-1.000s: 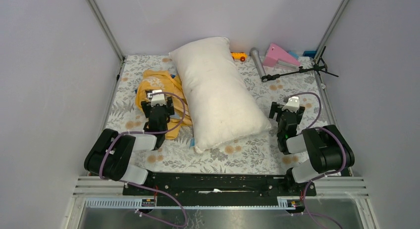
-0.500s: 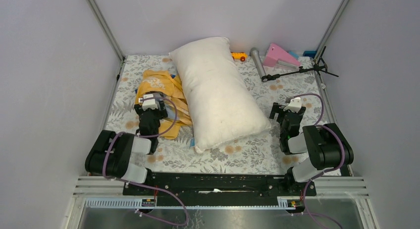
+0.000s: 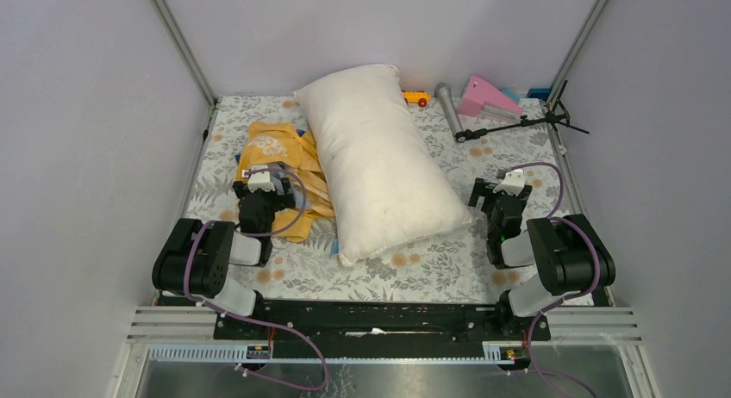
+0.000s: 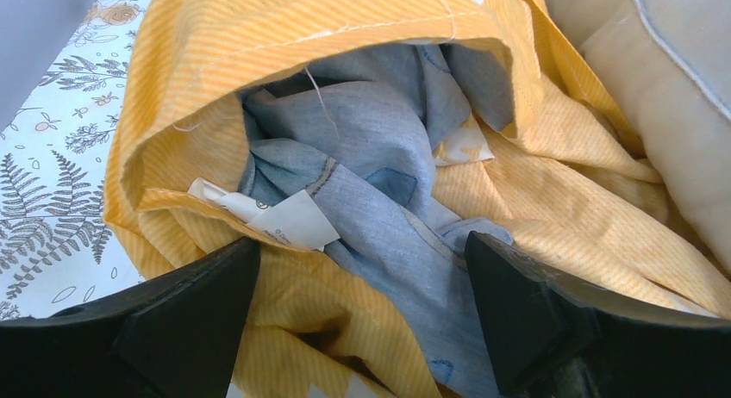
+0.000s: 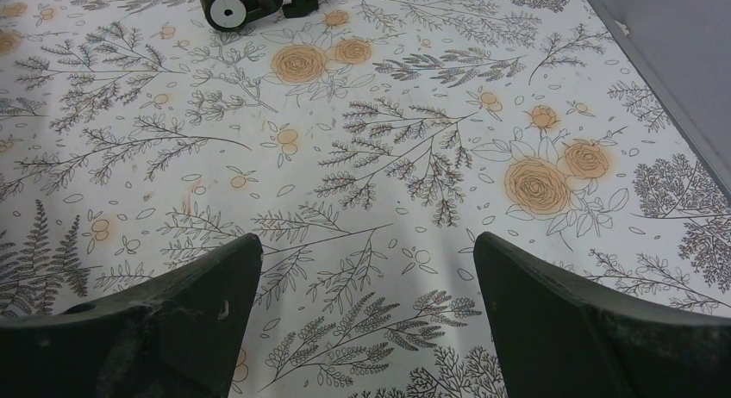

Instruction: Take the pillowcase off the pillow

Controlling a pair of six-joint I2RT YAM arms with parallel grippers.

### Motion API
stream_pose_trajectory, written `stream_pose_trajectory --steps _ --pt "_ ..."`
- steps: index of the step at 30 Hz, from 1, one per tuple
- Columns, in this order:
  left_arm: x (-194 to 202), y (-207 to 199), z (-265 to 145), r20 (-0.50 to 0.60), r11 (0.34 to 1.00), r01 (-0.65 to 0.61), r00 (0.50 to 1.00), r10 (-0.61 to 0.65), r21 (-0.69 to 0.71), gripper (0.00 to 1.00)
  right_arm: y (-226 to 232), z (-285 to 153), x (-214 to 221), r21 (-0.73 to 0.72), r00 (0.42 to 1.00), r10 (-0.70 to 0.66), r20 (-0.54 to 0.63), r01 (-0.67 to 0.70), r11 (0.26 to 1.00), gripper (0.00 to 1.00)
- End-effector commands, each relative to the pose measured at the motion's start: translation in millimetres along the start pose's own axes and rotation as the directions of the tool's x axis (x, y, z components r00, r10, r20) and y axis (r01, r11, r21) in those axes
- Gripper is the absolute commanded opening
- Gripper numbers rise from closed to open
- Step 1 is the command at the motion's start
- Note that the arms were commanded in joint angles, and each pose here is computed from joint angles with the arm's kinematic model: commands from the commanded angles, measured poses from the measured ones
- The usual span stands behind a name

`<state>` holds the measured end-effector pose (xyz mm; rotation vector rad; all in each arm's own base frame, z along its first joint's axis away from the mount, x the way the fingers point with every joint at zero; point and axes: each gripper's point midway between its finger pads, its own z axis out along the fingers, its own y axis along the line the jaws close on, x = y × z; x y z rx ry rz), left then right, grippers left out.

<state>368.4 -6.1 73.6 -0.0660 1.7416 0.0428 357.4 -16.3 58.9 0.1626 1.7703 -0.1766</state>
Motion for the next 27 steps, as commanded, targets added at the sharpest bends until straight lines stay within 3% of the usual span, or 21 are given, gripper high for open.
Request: stream_pose_trajectory --steps 1,27 --pt "-27.0 -7.1 6.7 0.091 0.999 0.015 0.996 -0.019 0.040 0.99 0.3 3.2 -18.0 0.000 0.997 0.027 0.068 -0.027 1.000 1.00" --pt "-26.5 -11.6 5.7 0.091 0.998 0.003 0.996 -0.009 0.067 0.99 0.5 3.2 -17.9 0.000 0.997 0.027 0.068 -0.027 1.000 1.00"
